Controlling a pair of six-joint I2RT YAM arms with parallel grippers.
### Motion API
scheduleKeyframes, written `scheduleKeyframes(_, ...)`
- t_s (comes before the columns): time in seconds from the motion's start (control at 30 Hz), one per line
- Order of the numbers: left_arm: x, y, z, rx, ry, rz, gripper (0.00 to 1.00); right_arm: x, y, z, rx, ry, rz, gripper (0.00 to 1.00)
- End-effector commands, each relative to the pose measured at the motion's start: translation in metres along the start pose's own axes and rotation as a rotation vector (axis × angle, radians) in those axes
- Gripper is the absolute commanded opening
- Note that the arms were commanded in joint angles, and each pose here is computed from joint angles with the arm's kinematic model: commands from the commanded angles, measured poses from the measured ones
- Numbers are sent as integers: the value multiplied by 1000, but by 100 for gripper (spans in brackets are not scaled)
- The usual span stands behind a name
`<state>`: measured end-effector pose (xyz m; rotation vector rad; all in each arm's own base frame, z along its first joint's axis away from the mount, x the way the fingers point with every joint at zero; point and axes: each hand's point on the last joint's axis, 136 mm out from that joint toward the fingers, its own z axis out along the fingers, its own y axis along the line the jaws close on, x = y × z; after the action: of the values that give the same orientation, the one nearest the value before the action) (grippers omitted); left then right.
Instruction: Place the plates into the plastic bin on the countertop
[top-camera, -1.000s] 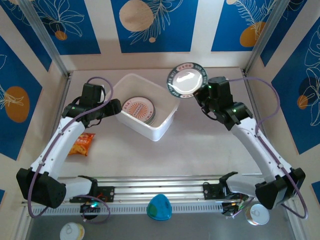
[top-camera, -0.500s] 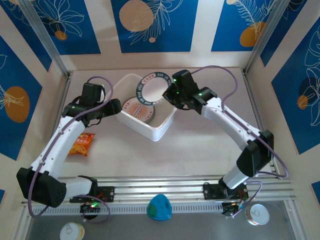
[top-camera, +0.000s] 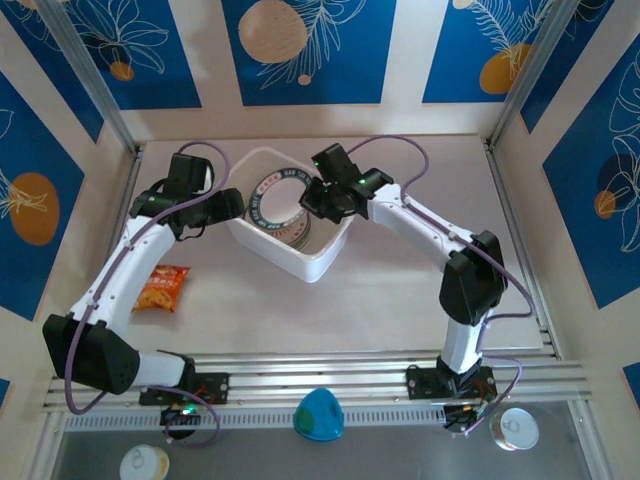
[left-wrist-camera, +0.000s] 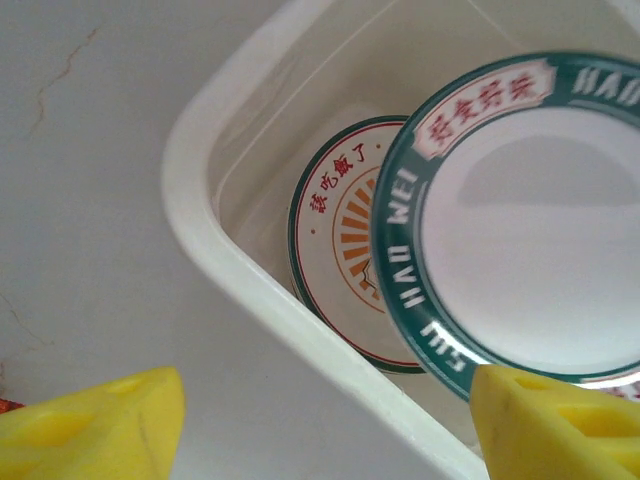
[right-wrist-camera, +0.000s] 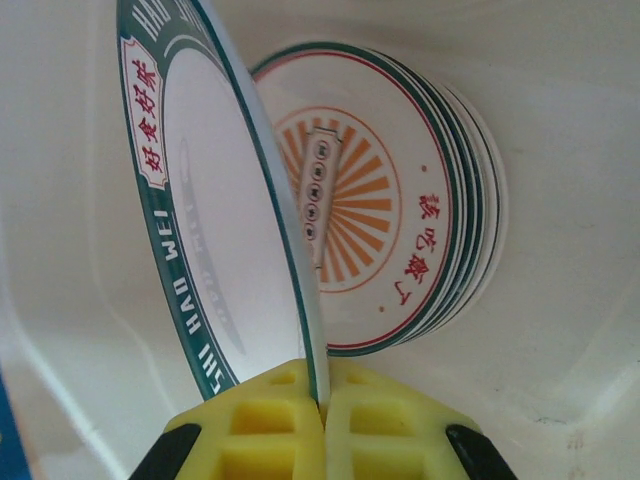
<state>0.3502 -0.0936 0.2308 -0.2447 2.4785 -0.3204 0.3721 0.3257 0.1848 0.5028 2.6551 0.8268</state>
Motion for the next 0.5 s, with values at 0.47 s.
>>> scheduleKeyframes(0.47,4,4,12,-12,39,-2,76,26,-1,52,100,172,57,2)
